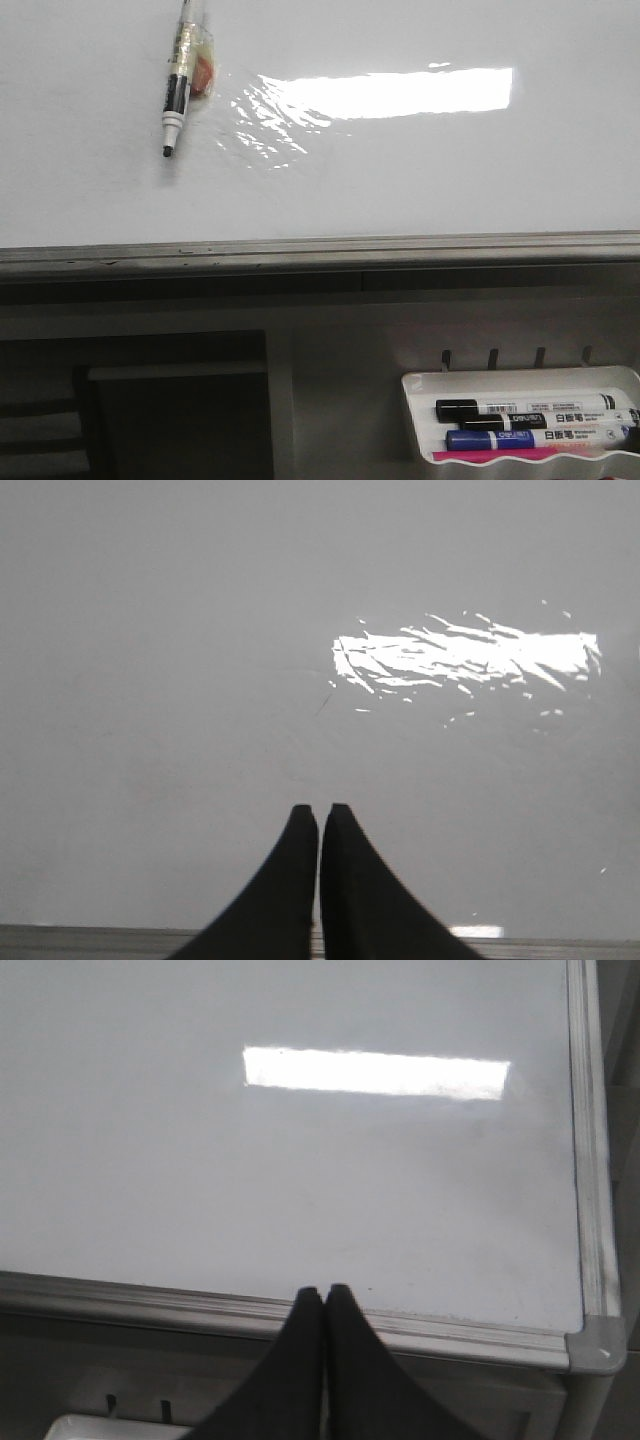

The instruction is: Write number 7 on whiteboard

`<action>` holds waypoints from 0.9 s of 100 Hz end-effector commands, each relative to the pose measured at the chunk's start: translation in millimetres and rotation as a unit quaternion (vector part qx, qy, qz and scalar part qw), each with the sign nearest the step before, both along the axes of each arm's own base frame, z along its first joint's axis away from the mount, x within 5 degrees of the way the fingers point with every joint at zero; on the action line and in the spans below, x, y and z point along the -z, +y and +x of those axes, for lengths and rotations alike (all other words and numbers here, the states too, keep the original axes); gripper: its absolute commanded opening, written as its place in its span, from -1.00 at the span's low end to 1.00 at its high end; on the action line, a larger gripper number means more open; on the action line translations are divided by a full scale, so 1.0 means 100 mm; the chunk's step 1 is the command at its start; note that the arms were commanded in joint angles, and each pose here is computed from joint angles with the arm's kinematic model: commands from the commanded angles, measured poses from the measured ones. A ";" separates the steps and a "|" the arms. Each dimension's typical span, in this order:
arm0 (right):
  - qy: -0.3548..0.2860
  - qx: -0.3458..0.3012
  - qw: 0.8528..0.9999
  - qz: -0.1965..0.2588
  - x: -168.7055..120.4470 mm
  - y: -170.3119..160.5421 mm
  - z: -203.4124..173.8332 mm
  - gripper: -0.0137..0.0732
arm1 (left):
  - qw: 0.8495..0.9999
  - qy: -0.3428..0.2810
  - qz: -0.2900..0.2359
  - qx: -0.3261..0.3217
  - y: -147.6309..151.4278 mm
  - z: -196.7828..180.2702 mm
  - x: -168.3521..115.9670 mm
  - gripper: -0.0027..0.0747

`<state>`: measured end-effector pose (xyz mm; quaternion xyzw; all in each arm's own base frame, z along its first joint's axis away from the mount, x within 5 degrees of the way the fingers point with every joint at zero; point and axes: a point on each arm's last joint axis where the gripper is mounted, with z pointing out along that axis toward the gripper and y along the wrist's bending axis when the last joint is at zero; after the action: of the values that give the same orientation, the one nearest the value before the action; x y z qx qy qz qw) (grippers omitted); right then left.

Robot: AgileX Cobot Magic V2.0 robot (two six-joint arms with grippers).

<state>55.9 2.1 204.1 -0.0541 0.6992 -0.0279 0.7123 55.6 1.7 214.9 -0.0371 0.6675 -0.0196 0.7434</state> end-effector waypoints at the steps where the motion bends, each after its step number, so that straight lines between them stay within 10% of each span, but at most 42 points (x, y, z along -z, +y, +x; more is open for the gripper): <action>1: -0.043 0.001 0.998 0.043 0.00 -0.01 -0.01 -0.85 | 0.996 -0.041 -0.081 0.002 0.02 -0.02 0.03 -0.98; 20: -0.056 0.000 0.982 0.179 -0.03 -0.02 -0.01 -0.85 | 0.969 -0.043 -0.243 0.010 0.05 -0.02 0.04 -0.98; 37: -0.044 -0.006 0.950 0.308 -0.03 -0.03 -0.01 -0.85 | 0.960 -0.043 -0.277 0.016 0.04 -0.02 0.01 -0.98; 61: 0.043 -0.052 0.957 0.282 -0.21 0.10 -0.03 -0.80 | 0.962 0.011 -0.265 0.064 -0.07 -0.04 -0.28 -0.99; 90: 0.212 -0.070 0.945 0.240 -0.57 0.21 0.20 -0.80 | 0.975 0.155 -0.093 0.126 -0.23 0.09 -0.90 -0.98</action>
<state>64.9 23.4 240.1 0.0714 0.8041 0.2130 0.5504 59.2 -19.1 277.7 -0.0655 0.7627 -0.1847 0.6164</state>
